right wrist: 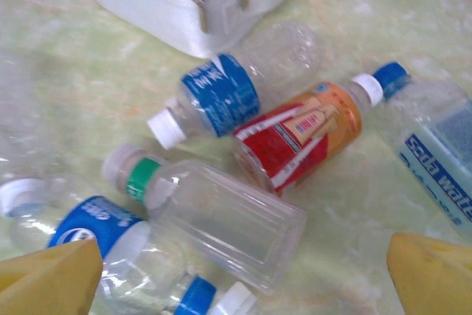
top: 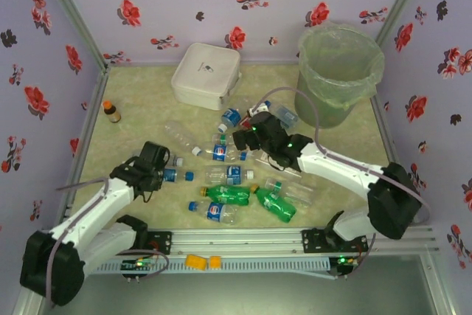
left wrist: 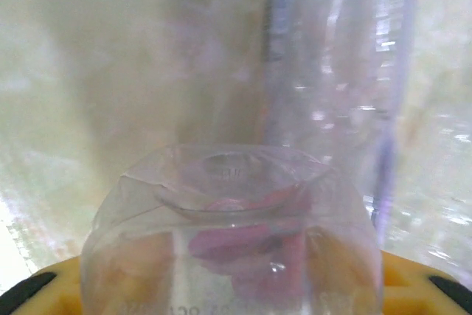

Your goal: Put the plastic bottles in the bin

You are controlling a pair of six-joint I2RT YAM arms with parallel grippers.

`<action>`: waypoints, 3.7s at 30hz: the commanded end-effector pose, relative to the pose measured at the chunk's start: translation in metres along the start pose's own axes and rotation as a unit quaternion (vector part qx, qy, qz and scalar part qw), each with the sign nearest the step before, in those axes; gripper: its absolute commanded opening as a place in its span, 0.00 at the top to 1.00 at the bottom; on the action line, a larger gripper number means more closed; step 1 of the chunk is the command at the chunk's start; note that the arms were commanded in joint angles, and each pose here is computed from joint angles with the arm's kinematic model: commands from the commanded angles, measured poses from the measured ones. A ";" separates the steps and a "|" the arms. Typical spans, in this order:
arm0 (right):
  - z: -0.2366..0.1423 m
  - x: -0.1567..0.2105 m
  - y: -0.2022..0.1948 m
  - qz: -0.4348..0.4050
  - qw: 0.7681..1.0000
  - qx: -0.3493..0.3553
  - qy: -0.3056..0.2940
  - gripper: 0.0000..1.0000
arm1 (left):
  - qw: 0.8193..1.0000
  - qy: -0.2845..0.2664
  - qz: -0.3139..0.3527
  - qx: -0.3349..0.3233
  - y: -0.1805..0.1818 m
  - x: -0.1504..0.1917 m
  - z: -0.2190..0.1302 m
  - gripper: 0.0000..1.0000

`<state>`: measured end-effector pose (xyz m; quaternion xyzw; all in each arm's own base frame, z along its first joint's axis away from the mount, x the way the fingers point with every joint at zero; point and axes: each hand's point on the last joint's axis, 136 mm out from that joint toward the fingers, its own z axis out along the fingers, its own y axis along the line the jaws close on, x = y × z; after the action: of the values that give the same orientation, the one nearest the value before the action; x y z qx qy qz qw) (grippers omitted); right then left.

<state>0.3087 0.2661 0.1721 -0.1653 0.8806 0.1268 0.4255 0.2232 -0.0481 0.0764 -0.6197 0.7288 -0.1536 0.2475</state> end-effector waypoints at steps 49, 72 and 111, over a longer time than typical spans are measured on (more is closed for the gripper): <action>-0.067 -0.051 0.014 0.027 0.974 -0.219 -0.057 0.07 | 0.724 0.258 0.399 0.500 -0.257 0.256 -0.148 0.63; -0.049 -0.055 0.005 0.062 0.975 -0.206 -0.050 0.53 | 0.734 0.242 0.395 0.496 -0.251 0.228 -0.141 0.00; -0.073 -0.191 -0.292 0.288 0.936 0.136 -0.150 0.58 | 0.816 0.051 0.463 0.344 -0.171 0.103 -0.034 0.00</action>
<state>0.4780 0.0128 0.3499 0.1584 0.8221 0.1410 0.5284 0.3356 -0.1975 0.1758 -0.0696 0.8417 -0.3190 0.4300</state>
